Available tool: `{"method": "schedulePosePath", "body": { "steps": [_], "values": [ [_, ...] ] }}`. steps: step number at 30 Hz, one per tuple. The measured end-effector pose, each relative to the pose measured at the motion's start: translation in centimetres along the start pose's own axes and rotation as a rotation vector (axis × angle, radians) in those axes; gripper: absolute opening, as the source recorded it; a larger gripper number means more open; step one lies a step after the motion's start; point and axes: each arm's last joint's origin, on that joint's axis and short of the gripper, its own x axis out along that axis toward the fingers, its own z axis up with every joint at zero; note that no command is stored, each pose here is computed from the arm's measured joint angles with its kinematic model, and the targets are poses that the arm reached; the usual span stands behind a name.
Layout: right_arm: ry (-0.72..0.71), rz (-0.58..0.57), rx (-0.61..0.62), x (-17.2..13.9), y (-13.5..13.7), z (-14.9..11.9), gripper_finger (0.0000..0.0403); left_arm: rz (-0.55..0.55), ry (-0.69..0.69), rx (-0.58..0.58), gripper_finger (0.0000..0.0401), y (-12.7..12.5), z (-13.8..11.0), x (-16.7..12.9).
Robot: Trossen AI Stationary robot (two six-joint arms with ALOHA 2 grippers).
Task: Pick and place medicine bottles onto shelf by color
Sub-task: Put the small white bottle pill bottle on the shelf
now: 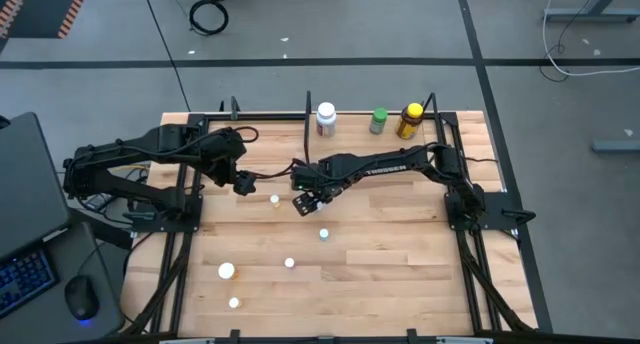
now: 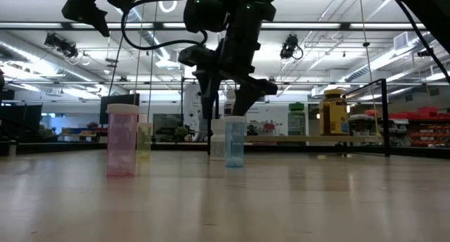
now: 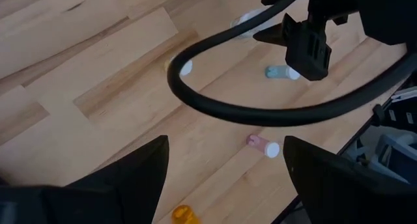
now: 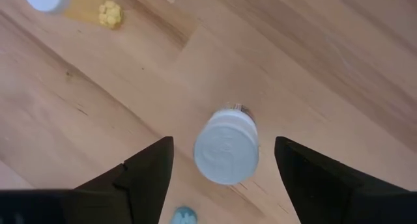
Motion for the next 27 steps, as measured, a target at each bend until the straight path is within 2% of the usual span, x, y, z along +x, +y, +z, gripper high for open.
{"method": "schedulePosePath", "body": {
  "steps": [9, 21, 27],
  "values": [
    [0.011, -0.012, -0.017, 0.00, -0.11, -0.11, 0.0256, 0.000, 0.000, 0.000, 0.0306, 0.00, 0.00, 0.00],
    [0.025, -0.015, -0.021, -0.02, -0.17, -0.21, 0.0172, 0.000, 0.000, 0.000, 0.0306, 0.00, 0.00, 0.00],
    [0.044, -0.036, -0.066, -0.21, -0.44, -0.32, 0.0145, 0.000, 0.000, 0.001, 0.0306, 0.00, 0.01, 0.00]
  ]
}}
